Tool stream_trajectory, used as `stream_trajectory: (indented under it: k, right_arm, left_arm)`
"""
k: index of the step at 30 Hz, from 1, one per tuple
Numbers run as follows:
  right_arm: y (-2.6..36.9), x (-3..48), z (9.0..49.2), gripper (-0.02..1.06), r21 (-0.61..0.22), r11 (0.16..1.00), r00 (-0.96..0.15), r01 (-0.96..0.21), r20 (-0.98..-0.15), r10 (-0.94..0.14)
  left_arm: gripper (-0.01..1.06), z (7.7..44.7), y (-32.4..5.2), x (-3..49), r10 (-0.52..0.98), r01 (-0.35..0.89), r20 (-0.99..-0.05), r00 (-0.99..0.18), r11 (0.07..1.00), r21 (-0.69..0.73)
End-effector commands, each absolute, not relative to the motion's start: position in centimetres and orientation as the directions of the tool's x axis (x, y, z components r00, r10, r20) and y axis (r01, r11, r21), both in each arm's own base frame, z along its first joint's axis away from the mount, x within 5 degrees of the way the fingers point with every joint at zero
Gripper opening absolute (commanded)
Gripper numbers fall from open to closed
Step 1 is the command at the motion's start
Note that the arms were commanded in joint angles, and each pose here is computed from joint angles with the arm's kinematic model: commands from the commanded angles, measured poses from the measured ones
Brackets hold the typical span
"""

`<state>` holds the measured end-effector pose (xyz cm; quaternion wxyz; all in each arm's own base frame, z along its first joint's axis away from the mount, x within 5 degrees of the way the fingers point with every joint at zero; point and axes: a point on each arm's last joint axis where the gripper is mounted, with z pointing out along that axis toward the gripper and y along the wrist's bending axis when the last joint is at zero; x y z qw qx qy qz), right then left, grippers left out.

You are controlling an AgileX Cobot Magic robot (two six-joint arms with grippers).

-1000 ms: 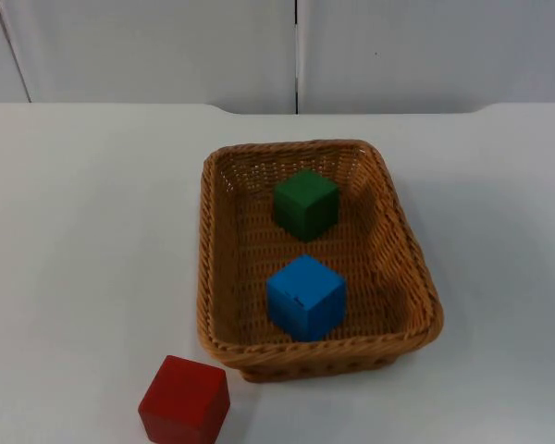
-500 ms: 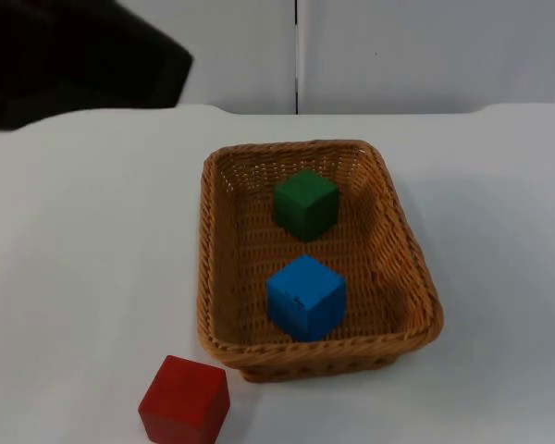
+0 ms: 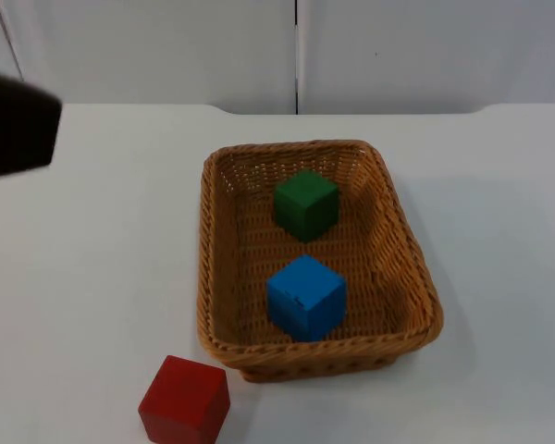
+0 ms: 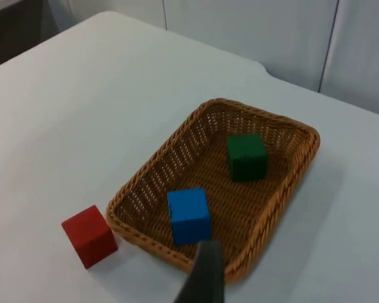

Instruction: Pick up one cube with each hand and place exactly two cubes into the same basket, leaving the remaining cube outside.

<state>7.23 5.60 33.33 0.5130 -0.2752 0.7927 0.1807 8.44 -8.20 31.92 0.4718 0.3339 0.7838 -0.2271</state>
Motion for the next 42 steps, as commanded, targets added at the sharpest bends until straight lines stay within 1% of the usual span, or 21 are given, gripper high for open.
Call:
stream_trajectory:
  k: [1,7,12,16,18,20,24,25,30,33,38,40,42]
  right_arm:
    - [5.0,6.0,32.8,0.71,-0.003,0.778,-0.301,-0.628,-0.921,-0.247]
    - [3.4,3.2,31.8,0.71,-0.022,0.769,-0.29,-0.639,-0.919,-0.267]
    - [1.6,0.5,31.3,0.71,-0.026,0.78,-0.264,-0.625,-0.934,-0.243]
    - [0.6,-0.9,30.8,0.71,-0.046,0.787,-0.237,-0.615,-0.941,-0.24]
    - [0.2,-1.7,30.6,0.71,-0.049,0.785,-0.219,-0.617,-0.948,-0.232]
    - [0.2,-1.7,30.5,0.71,-0.044,0.785,-0.232,-0.617,-0.944,-0.235]
    - [0.2,-1.7,29.8,0.71,-0.032,0.784,-0.279,-0.619,-0.925,-0.258]
    - [0.2,-1.7,29.8,0.71,-0.032,0.784,-0.279,-0.619,-0.925,-0.258]
    - [0.4,-1.3,28.8,0.71,-0.034,0.787,-0.306,-0.616,-0.91,-0.279]
    - [0.3,-1.2,28.9,0.71,-0.031,0.796,-0.309,-0.605,-0.912,-0.271]
    - [0.0,-1.0,28.7,0.71,-0.046,0.815,-0.317,-0.578,-0.907,-0.276]
    - [0.0,-1.0,28.5,0.71,-0.042,0.818,-0.333,-0.574,-0.9,-0.28]
    - [0.0,-1.0,28.5,0.71,-0.041,0.817,-0.335,-0.575,-0.899,-0.281]
  left_arm:
    - [0.69,31.6,-7.8,7.9,0.287,0.728,-0.895,-0.343,0.683,-0.06]
    - [0.69,31.6,-6.9,6.2,0.289,0.744,-0.898,-0.331,0.665,-0.06]
    - [0.69,31.8,-6.0,4.6,0.278,0.754,-0.909,-0.31,0.655,-0.057]
    - [0.69,31.7,-5.3,3.7,0.293,0.76,-0.91,-0.293,0.649,-0.036]
    - [0.69,31.5,-4.8,3.1,0.299,0.752,-0.903,-0.309,0.658,-0.04]
    - [0.69,31.4,-4.3,2.6,0.305,0.744,-0.899,-0.314,0.667,-0.034]
    - [0.69,30.7,-2.9,1.9,0.312,0.691,-0.893,-0.324,0.723,0.002]
    - [0.69,30.7,-2.9,1.9,0.312,0.691,-0.893,-0.324,0.723,0.002]
    - [0.69,29.4,-1.6,1.1,0.262,0.626,-0.906,-0.332,0.78,-0.005]
    - [0.69,29.1,-1.1,0.5,0.248,0.615,-0.908,-0.336,0.789,-0.012]
    - [0.69,29.1,-0.3,-0.7,0.201,0.611,-0.939,-0.279,0.791,-0.012]
    - [0.69,29.1,-0.2,-0.6,0.192,0.597,-0.936,-0.295,0.802,-0.024]
    - [0.69,28.4,0.1,-0.7,0.227,0.583,-0.907,-0.355,0.812,-0.025]
